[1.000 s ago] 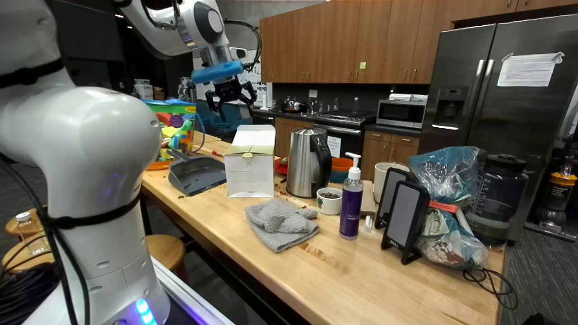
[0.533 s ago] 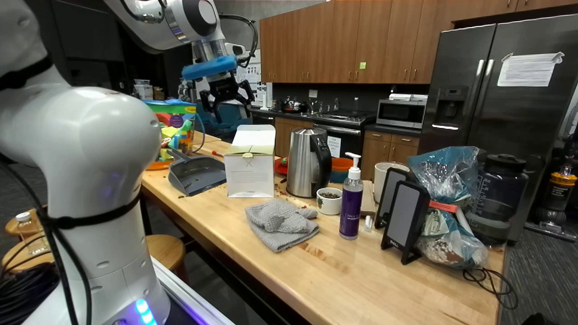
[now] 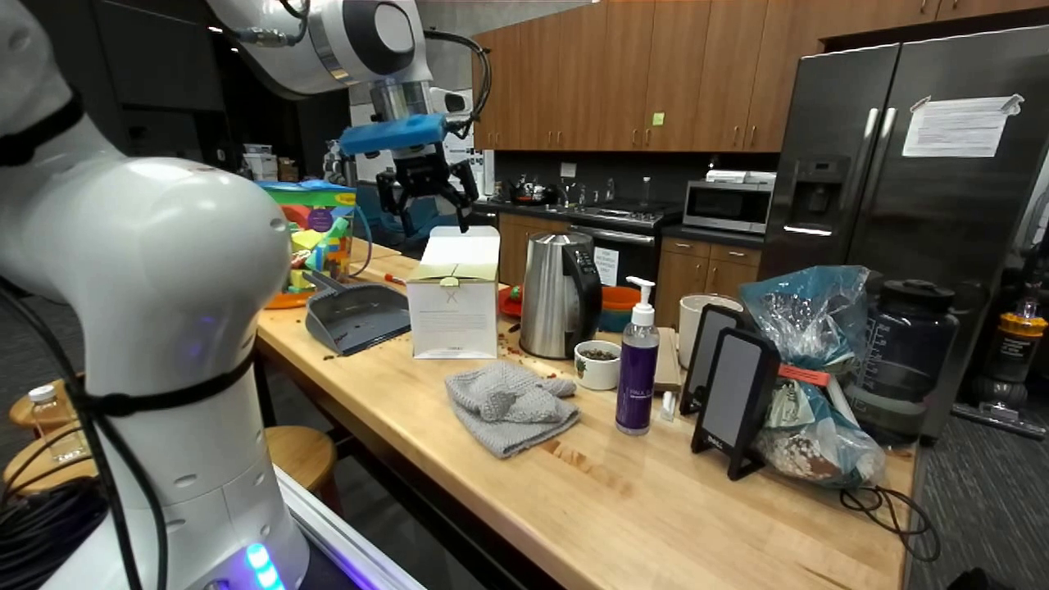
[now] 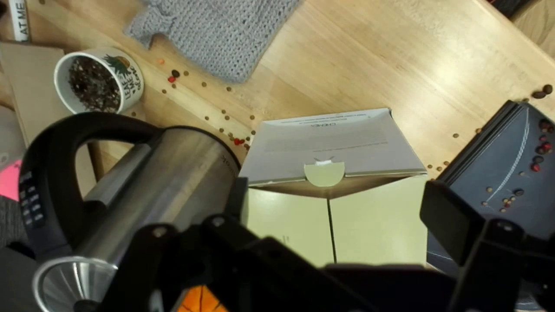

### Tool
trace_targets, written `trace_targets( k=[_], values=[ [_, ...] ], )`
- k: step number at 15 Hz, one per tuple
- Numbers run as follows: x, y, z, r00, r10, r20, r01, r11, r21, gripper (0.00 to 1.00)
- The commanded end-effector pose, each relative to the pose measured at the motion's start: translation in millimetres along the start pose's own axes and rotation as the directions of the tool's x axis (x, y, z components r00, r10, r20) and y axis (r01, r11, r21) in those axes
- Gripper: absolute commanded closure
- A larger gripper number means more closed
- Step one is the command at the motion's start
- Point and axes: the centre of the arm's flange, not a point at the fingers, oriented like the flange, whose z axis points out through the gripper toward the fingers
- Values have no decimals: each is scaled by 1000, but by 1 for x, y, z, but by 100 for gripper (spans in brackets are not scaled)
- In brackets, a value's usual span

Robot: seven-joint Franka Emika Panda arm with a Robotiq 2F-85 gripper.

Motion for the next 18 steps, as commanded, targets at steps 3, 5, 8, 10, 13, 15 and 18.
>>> trace_targets(
  k=[3, 5, 8, 10, 13, 15, 18],
  values=[
    [-27, 40, 11, 995, 100, 4, -100, 992, 72, 0],
    [-32, 52, 17, 991, 135, 9, -135, 987, 84, 0],
    [-37, 66, 23, 984, 178, 21, -179, 979, 100, 0],
    [-41, 73, 27, 980, 199, 26, -201, 974, 108, 0],
    [-46, 80, 32, 974, 222, 33, -225, 967, 119, 0],
    [-49, 82, 34, 973, 227, 36, -230, 965, 125, 0],
    [-53, 83, 37, 974, 224, 36, -227, 964, 137, 0]
  ],
)
